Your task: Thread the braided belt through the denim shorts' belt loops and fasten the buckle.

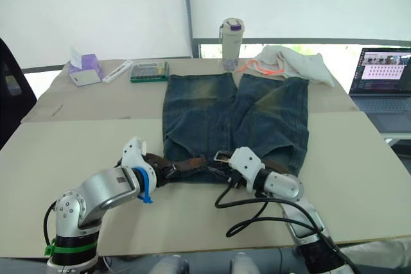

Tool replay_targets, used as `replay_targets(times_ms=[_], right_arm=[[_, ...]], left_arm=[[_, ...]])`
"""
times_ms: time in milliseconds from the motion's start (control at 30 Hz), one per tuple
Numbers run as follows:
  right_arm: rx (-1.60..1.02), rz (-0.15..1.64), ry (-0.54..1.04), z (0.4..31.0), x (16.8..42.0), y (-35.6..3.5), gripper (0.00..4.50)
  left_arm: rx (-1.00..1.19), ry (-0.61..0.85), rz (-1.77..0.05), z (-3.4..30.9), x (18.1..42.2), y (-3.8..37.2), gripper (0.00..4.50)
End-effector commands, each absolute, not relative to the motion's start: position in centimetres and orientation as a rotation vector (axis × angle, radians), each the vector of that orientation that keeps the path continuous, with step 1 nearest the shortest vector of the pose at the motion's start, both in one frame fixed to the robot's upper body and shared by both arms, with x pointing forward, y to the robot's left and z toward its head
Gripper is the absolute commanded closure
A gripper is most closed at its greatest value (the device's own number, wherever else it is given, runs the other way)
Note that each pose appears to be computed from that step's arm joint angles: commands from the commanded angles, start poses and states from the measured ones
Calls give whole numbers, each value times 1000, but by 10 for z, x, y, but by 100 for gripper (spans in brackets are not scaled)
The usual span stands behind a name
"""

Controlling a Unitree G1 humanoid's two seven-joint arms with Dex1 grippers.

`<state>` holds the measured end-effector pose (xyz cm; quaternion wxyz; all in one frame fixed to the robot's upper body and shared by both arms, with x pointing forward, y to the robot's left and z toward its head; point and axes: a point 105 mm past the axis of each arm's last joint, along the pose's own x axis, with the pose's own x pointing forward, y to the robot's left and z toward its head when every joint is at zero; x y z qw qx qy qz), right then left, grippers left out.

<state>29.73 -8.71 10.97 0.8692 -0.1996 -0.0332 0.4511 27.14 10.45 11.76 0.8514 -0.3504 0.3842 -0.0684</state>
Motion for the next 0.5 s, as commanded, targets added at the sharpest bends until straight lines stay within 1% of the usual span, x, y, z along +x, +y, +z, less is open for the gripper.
replay_targets(times_ms=[33,333,500], right_arm=[[-419,945,-132,121,297,-82,169],[-412,933,-141,121,297,-80,169],[-405,917,-145,122,298,-82,169]], left_arm=[[-730,771,-174,127,268,101,450],[-789,799,-209,130,277,87,450],[-761,828,-250,126,284,85,450]])
